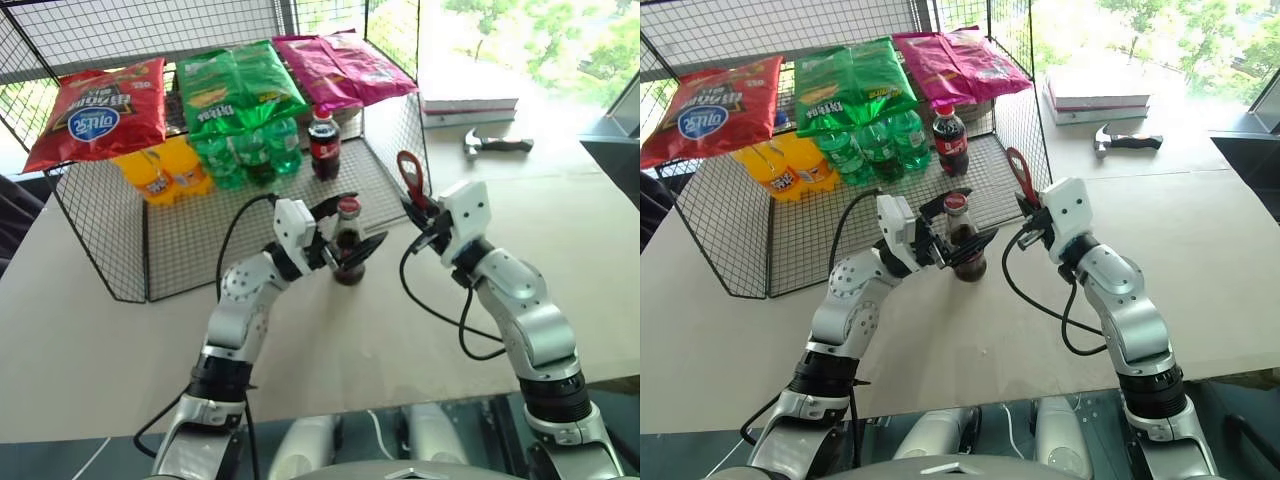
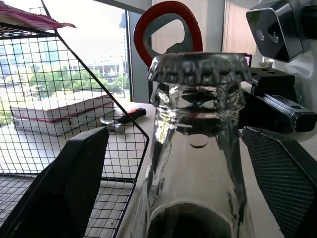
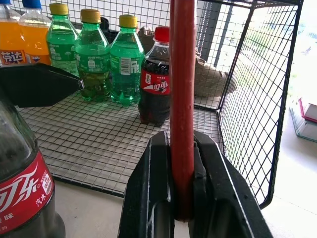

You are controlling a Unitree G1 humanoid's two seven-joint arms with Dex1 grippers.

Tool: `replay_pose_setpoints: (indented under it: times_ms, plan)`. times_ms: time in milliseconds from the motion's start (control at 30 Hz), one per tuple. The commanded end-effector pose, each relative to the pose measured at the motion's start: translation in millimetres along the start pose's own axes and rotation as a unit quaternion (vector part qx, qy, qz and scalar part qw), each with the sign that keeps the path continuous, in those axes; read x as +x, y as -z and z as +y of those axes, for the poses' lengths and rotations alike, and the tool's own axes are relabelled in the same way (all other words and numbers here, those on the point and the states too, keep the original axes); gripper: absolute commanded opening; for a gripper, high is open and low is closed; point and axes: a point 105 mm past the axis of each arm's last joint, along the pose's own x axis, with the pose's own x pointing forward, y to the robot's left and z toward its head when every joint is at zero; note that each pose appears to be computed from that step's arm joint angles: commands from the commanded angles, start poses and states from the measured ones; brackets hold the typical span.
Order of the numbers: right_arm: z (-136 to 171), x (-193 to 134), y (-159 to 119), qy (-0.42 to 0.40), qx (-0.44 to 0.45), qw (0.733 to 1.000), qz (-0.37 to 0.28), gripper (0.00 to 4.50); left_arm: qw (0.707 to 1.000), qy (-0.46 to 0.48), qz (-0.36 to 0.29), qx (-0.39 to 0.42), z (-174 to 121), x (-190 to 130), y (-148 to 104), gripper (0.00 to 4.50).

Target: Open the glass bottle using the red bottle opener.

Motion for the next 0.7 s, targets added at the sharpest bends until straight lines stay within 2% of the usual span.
replay_pose_setpoints:
  times_ms: [33,100,333,467,633,700]
  plan:
    - [-1,1,-15,0.000,-0.008,1.000,-0.029,0.00,1.000,0.002,-0.009,0.008,0,-2,-6,2.79]
    - [-1,1,-15,0.000,-0.008,1.000,-0.029,0.00,1.000,0.002,-0.005,0.008,0,-4,-3,2.07]
    - [1,2,-17,-0.006,-0.011,0.999,-0.031,0.00,1.000,0.001,0.006,0.004,-2,-6,3,2.08]
    - [9,6,-24,-0.029,-0.053,0.997,-0.040,0.00,1.000,-0.001,0.011,0.005,-2,-7,5,2.08]
    - [28,14,-28,-0.068,-0.222,0.970,-0.069,0.00,1.000,-0.003,0.015,0.005,-1,-7,6,2.08]
    - [33,15,-28,-0.074,-0.257,0.960,-0.084,0.00,1.000,-0.003,0.015,0.005,-1,-6,7,2.08]
